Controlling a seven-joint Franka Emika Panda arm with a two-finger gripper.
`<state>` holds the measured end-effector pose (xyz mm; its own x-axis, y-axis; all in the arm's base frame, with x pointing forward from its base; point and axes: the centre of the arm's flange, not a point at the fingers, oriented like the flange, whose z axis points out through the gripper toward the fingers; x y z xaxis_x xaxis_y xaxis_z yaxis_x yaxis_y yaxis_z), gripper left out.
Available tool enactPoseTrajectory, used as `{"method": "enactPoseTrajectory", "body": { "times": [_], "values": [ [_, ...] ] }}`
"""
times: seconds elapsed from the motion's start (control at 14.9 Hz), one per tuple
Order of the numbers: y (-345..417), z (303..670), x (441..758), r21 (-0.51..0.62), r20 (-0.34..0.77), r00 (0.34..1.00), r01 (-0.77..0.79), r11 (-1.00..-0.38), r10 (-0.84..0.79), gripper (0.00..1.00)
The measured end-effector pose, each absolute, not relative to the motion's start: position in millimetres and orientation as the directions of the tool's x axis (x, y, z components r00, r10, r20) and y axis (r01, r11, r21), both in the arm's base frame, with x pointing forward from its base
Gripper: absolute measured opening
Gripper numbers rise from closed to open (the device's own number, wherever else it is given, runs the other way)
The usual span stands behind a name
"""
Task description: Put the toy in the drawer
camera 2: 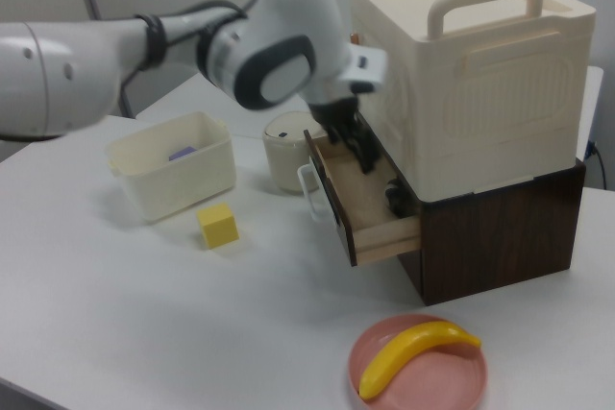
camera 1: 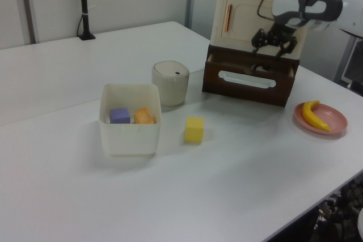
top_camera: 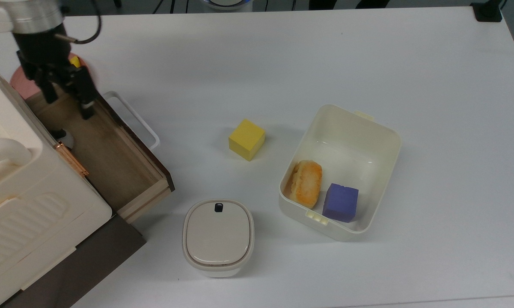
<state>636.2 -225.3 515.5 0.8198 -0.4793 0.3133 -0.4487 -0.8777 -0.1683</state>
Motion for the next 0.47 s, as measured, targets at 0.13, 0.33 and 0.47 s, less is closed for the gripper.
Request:
{"method": "enactPoseTrajectory", "body": {
  "times": [0.13,0.33,0.47],
  "values": [
    [-187,529,639,-0.169,0.268,0.857,-0.407,-0.898,-0.439,1.0],
    [-126,540,636,-0.113,0.182,0.927,-0.313,-0.943,-0.329,1.0],
    [-84,539,634,-0.05,0.128,0.962,-0.237,-0.97,-0.241,1.0]
  ]
}}
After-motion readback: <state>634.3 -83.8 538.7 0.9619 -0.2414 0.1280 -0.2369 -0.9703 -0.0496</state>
